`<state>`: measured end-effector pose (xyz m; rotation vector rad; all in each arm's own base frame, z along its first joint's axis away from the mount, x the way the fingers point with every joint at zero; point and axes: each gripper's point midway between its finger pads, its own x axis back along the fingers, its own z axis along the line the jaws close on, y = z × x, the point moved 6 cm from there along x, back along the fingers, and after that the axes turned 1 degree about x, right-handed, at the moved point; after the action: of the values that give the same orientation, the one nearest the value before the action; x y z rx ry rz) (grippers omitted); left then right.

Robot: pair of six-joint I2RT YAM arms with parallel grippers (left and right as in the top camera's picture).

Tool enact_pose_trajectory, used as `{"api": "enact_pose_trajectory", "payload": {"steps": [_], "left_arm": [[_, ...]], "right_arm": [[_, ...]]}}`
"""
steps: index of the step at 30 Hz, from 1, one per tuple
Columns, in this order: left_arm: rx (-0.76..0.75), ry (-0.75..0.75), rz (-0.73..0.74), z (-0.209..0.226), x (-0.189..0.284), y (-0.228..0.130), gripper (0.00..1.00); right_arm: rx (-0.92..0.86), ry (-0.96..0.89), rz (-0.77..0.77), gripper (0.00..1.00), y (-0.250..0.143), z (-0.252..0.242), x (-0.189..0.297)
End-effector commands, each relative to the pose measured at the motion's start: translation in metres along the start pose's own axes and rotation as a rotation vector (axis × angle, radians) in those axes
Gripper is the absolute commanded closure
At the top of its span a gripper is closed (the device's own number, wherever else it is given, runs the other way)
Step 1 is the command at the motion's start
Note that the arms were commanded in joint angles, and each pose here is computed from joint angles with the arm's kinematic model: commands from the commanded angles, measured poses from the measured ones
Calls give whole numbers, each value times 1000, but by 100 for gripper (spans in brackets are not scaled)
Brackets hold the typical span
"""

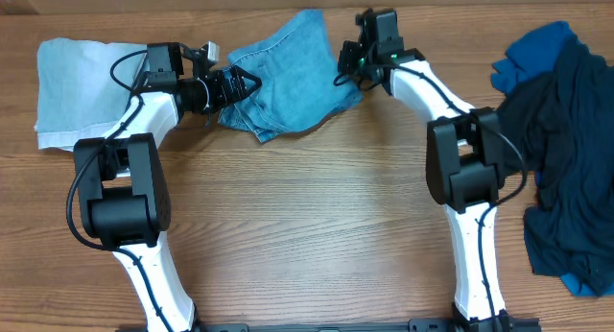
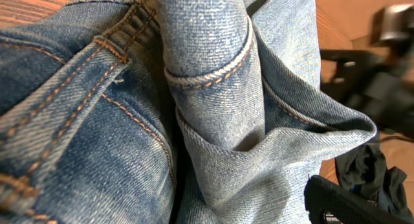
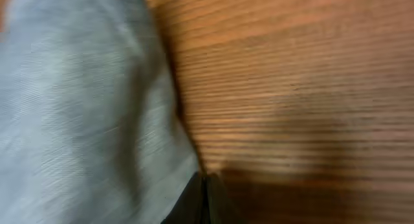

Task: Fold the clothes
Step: 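Grasp the folded jeans with both grippers from either side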

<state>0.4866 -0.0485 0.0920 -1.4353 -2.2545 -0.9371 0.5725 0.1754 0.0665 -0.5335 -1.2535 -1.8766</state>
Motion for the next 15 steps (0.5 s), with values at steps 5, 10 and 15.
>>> {"api": "enact_pose_trajectory", "payload": {"steps": [5,10,15], "left_arm": [[-27,-75,44,-12,-12,-9,0],[-73,-92,59,-26,-24,-14,0],[-89,-67,63,-30,-31,-17,35]], "right_arm": [[-15,183,92,96,-33,44,-24],[35,264,183,96,-64,88,-27],[42,338,234,96,-74,102,-25]]}}
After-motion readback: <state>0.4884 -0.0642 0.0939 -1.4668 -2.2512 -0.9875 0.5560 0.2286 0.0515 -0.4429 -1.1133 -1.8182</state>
